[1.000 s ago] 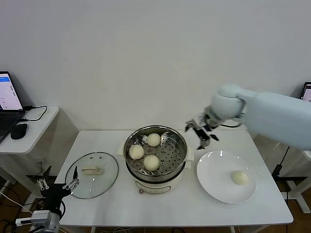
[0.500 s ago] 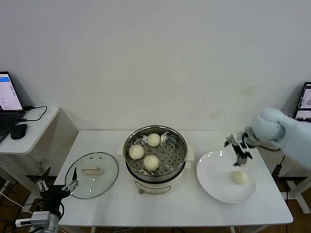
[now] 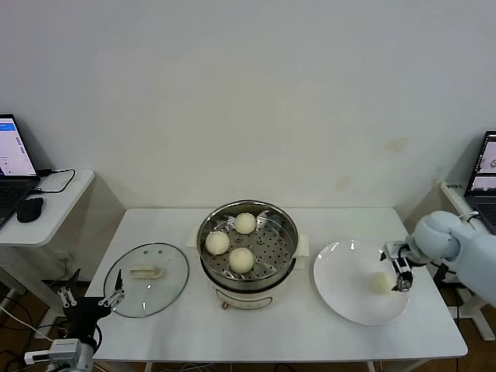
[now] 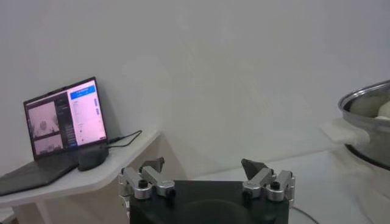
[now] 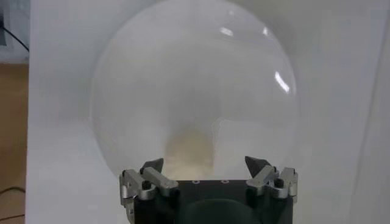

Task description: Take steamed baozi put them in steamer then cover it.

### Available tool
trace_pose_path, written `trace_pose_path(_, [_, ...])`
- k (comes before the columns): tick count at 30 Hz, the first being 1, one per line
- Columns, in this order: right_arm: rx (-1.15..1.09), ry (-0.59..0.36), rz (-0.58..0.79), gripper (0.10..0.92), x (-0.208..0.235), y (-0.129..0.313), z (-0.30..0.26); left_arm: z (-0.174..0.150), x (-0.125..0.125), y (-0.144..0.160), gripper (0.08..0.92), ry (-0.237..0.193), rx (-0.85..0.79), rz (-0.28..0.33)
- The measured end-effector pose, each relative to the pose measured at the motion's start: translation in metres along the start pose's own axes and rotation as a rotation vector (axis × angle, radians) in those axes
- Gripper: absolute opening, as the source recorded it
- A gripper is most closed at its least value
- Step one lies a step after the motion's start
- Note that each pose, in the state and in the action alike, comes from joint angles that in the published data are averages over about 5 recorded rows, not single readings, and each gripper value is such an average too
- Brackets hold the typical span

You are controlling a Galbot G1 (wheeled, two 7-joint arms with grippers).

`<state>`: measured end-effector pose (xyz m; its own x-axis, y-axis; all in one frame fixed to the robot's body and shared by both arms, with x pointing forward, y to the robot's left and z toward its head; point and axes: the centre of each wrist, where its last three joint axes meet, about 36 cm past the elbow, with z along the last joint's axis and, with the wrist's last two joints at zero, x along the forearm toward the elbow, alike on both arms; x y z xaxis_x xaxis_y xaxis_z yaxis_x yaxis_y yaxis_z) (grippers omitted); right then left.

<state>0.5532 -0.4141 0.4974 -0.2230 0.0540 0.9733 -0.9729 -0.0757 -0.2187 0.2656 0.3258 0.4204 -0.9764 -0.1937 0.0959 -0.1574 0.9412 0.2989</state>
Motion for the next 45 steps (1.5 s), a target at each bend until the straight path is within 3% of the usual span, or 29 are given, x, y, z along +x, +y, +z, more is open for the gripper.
trace_pose_path(15, [-0.027,0.01,-0.002,0.819,-0.033,0.003,0.003,0.001,0.001,0.001,0.823,0.004,0.001,-0.005])
trace_pose_path(28, [-0.029,0.003,-0.005,0.673,-0.046,0.0,-0.004,0.001,0.002,0.001,0.823,0.003,0.005,-0.01])
trace_pose_path(34, [-0.031,0.001,-0.001,0.583,-0.041,-0.001,-0.004,0.0,0.002,0.001,0.823,0.002,0.006,-0.011])
trace_pose_path(45, [-0.049,-0.026,0.034,0.577,0.003,-0.018,-0.005,-0.002,0.0,0.001,0.823,-0.005,0.005,-0.008])
